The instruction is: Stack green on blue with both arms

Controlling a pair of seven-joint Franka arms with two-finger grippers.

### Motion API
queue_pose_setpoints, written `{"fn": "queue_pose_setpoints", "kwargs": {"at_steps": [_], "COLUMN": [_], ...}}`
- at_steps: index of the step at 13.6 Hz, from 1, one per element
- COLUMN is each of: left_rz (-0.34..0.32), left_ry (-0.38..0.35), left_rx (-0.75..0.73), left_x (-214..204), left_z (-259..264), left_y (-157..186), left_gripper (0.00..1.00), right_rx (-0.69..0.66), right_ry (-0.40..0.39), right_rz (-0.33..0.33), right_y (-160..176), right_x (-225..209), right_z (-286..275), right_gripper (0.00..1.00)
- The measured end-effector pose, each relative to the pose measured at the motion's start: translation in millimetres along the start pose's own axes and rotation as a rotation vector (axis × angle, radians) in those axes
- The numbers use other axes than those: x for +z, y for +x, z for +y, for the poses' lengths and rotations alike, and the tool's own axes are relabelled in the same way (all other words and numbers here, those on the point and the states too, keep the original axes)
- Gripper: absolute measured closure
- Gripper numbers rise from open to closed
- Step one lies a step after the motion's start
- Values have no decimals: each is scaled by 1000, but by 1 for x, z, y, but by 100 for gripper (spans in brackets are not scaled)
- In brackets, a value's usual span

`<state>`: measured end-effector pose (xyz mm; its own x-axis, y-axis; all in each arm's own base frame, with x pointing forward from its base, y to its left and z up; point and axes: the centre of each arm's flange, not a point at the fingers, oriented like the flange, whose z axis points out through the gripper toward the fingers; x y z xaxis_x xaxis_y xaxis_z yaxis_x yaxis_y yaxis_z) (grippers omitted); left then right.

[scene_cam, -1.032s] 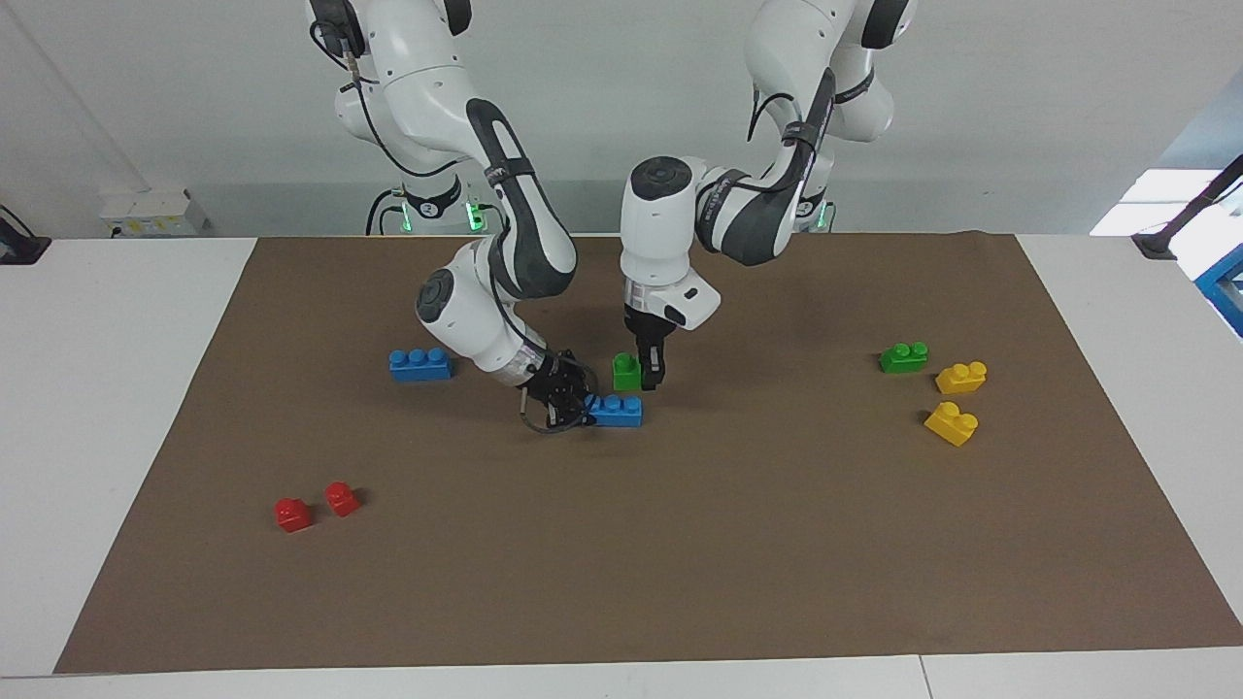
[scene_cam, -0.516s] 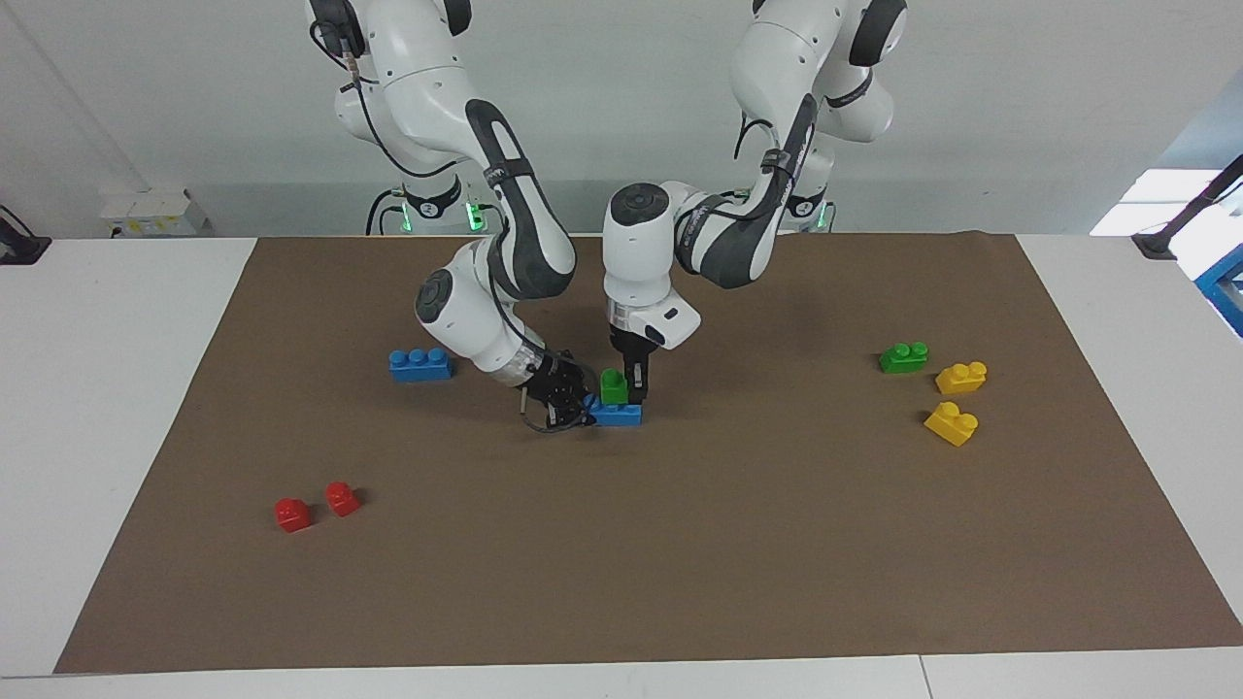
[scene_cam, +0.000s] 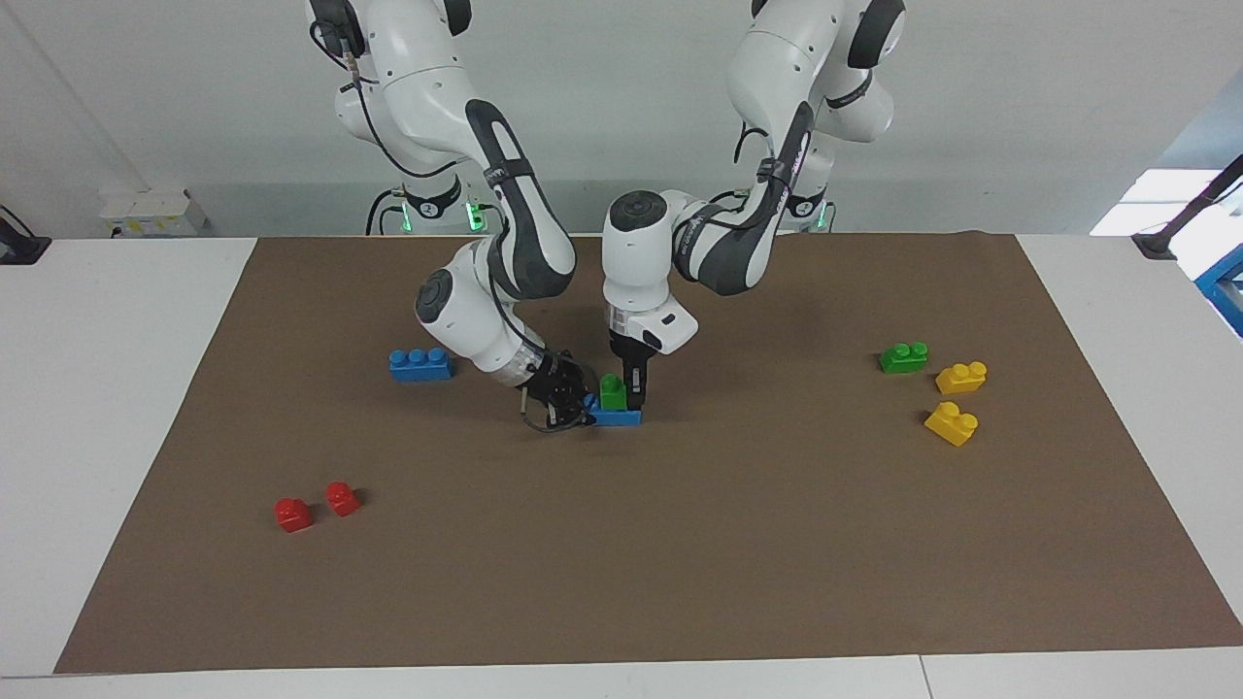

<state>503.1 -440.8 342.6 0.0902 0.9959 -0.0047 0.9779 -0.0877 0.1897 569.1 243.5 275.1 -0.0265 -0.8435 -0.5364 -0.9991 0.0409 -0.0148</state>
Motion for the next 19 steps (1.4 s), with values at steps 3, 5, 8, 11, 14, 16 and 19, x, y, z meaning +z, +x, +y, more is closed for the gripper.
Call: {"fn": "queue_pose_setpoints", "kwargs": {"at_steps": [3,5,8,11,14,16,19], "left_rz": [-8,-10,-9,-9,-4,9,31], "left_ry": [-16,-19,-17,-10,-29,-45,-73], "left_rx": [12,30,57,72,66,44,40], "left_x": [6,6,7,9,-20,-51,-99], "left_z": [-3,-3,-5,-10,-3,7,31], "left_y": [1,1,1,-2,6,24,72], "left_gripper": [66,66,60,25,0,0,0], "right_rx": [-2,-3,-3,-8,-28,-33,-35], "right_ry": [1,1,3,4,11,15,15], "right_rz": [1,1,2,2,7,9,9], "right_y": [0,1,1,1,3,4,4], "right_x": [0,1,0,0,1,1,1], "right_z": [0,0,0,0,0,0,0], "right_gripper": [65,65,65,65,49,40,40]}}
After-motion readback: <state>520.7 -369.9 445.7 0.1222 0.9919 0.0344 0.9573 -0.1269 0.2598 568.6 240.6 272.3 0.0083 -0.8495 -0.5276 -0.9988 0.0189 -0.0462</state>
